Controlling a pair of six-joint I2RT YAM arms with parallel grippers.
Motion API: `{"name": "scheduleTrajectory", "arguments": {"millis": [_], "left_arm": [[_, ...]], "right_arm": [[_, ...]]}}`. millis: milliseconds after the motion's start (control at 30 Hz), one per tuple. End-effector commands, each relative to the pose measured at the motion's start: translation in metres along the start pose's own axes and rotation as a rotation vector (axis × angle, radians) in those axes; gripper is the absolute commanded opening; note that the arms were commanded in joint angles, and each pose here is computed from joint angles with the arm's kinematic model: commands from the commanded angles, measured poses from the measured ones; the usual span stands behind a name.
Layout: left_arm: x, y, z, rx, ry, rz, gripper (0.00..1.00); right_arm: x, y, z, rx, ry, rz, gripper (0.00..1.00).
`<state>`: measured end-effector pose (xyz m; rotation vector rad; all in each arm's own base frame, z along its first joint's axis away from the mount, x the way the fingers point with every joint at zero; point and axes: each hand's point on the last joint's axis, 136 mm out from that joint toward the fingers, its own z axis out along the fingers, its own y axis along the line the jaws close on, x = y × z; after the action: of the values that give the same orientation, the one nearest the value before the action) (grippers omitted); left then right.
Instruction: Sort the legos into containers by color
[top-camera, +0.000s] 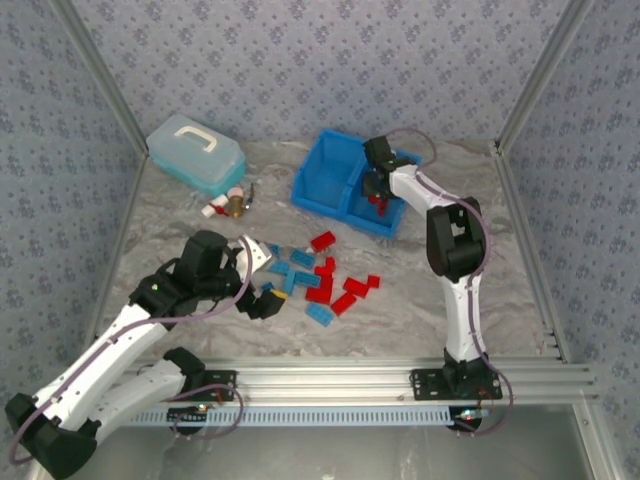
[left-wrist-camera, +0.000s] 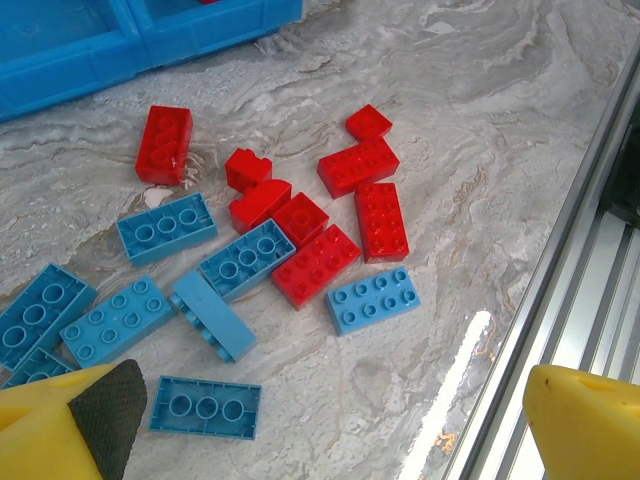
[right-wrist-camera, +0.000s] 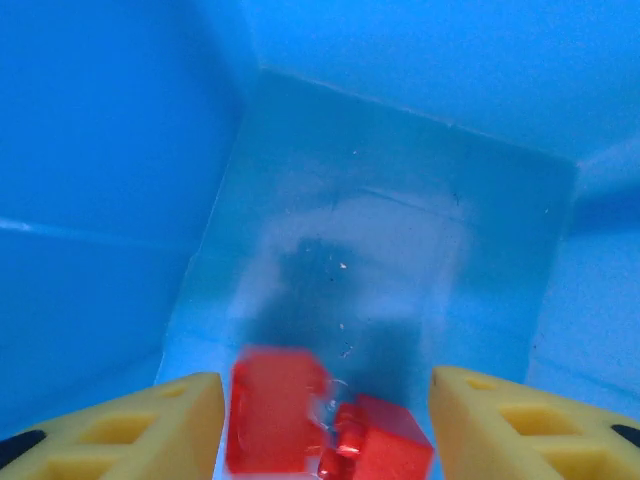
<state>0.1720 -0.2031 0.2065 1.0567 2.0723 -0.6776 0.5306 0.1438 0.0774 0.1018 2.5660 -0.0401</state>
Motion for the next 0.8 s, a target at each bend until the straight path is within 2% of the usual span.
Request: {"name": "scheduleTrajectory", "arguments": {"millis": [0, 133, 233, 333, 533, 633, 767], "left_arm": [[-0.003, 0.0, -0.001, -0.001, -0.009, 0.023, 0.99], [-0.003, 0.0, 0.0, -0.002, -0.008, 0.023, 0.99], [-0.003, 0.0, 0.0, -0.001, -0.008, 0.022, 0.99], [-0.003, -0.001, -0.001, 0.002, -0.007, 0.024, 0.99], [-0.004, -0.004, -0.002, 0.018, -0.014, 0.027, 0.99], [-0.006, -0.007, -0.002, 0.033, -0.022, 0.035, 0.99], [-0.008, -0.016, -0.003, 0.087, -0.033, 0.049, 0.99]], "right_arm": [[-0.027, 0.007, -0.031, -0.037, -0.061, -0.009, 0.6], [-0.039, 0.007, -0.069, -0.059, -0.113, -0.012, 0.6], [-0.037, 0.012, -0.115, -0.094, -0.169, -0.046, 0.6], [-0.014, 0.015, -0.158, -0.137, -0.203, -0.085, 0.61], [0.088, 0.002, -0.201, -0.157, -0.146, -0.073, 0.62], [0.152, -0.014, -0.2, -0.122, -0.05, -0.039, 0.61], [0.204, -0.026, -0.189, -0.098, 0.069, 0.083, 0.61]]}}
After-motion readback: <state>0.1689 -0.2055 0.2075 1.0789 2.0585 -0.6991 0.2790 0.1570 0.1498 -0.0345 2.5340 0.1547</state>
